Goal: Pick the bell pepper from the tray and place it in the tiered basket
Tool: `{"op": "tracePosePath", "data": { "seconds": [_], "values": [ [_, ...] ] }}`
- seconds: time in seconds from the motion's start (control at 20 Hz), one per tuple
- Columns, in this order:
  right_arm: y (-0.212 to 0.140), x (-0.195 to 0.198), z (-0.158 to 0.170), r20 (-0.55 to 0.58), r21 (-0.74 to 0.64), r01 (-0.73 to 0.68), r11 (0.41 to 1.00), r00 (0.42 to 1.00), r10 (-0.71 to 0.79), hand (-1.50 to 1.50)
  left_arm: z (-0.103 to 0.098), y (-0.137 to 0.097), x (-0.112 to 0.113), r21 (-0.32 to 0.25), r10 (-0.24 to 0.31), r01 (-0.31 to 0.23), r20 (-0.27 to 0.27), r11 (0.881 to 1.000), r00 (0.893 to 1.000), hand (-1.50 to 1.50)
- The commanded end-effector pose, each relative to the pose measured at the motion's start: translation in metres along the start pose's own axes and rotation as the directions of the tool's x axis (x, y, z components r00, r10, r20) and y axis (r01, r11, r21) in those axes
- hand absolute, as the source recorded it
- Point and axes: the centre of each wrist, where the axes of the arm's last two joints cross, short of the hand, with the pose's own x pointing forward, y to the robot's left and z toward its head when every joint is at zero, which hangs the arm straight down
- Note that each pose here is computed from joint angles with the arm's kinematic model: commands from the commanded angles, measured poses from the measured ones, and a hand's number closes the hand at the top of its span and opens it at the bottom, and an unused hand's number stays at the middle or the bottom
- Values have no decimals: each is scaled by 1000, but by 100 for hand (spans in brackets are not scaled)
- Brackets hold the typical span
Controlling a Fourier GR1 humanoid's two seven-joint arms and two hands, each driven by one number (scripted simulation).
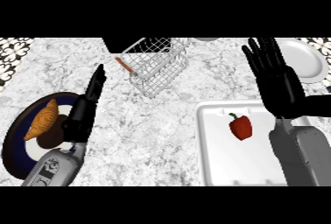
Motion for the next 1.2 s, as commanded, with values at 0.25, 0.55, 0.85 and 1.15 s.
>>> {"op": "tracePosePath", "data": {
  "seconds": [0.25, 0.55, 0.85, 1.15],
  "values": [
    [38, -17, 35, 116, 271, -252, 929, 967, 228, 150, 33, 69, -39, 57, 93, -81, -270, 995, 958, 0],
    [-6, -68, 101, -274, -308, -576, 757, 816, 509, -150, 39, 65, -35, 15, 142, -146, -332, 989, 932, 0],
    [-2, -25, 87, -217, -167, -800, 576, 600, 770, -150, 46, 81, -32, 30, 147, -145, -337, 989, 930, 0],
    [-29, 13, 90, -323, 185, -956, 228, 160, 933, -150, 37, 85, -28, 34, 144, -141, -346, 989, 927, 0]
  ]
}}
